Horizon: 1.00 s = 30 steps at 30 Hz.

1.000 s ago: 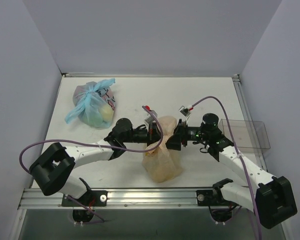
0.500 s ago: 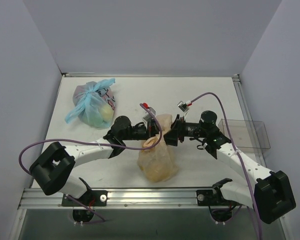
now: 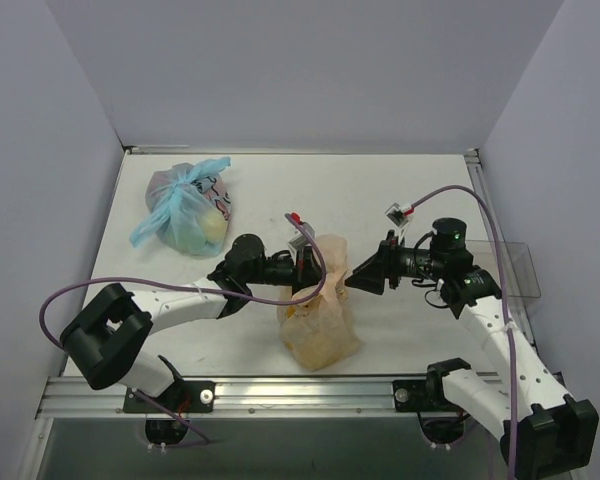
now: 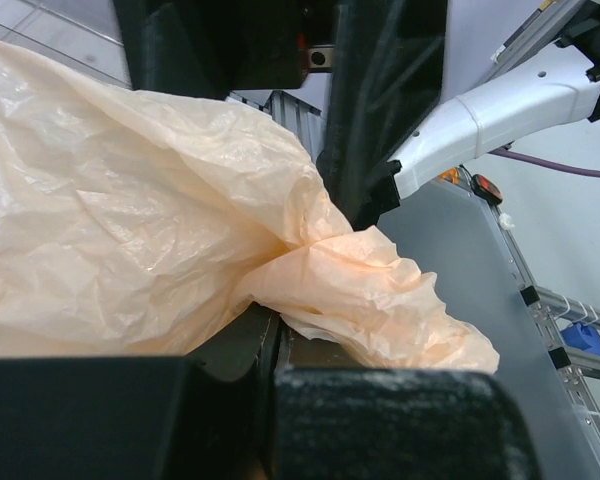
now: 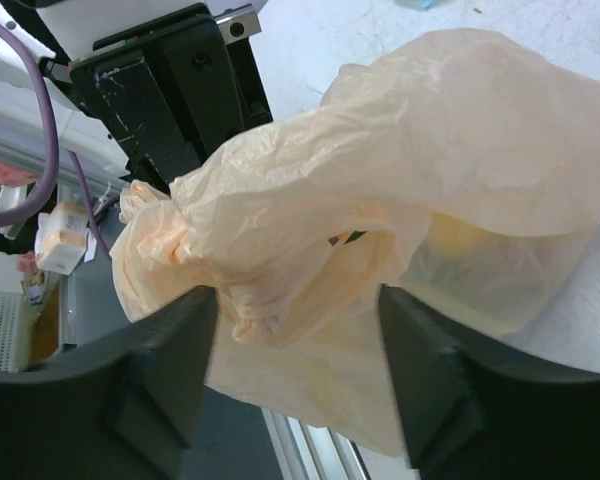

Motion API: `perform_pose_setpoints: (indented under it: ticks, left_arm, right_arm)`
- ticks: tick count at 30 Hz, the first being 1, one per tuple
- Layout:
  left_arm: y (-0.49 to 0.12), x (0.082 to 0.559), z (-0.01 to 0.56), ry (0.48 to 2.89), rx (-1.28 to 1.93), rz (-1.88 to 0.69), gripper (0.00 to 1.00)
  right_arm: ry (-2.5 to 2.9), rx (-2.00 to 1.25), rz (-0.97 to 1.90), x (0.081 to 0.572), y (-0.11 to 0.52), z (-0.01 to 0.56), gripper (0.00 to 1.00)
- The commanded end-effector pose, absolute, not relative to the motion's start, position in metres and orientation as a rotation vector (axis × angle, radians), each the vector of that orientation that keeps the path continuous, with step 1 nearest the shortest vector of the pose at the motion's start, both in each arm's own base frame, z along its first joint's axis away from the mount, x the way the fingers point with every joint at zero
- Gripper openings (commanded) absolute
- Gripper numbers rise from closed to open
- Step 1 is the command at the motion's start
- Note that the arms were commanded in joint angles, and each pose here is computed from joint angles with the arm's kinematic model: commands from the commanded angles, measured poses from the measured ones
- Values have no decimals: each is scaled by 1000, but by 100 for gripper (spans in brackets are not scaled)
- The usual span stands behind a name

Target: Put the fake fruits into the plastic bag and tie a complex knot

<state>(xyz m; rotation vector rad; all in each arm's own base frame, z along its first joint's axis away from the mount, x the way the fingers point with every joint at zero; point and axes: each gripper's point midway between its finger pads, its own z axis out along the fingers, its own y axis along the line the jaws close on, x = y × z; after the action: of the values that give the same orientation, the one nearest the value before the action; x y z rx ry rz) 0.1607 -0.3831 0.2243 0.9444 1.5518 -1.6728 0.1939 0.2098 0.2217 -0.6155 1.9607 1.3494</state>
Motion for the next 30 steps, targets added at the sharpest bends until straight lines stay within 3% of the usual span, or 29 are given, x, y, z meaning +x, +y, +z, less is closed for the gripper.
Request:
perform_pose_setpoints:
  ticks: [1, 8, 22, 30]
  left_arm:
    - [-384, 153, 230, 1491, 1001, -1683, 0]
    - [-386, 156, 231, 1488, 1000, -1681, 0]
    - [-394, 153, 237, 1472, 1011, -1700, 0]
    - [-395, 154, 243, 1461, 995, -1703, 0]
  right_arm:
    - [1958, -676, 1361, 175, 201, 227, 60]
    - [1963, -712, 1407, 165, 201, 222, 44]
    - [2004, -753, 1432, 159, 221, 208, 45]
    - [1988, -751, 1439, 165, 225, 209, 38]
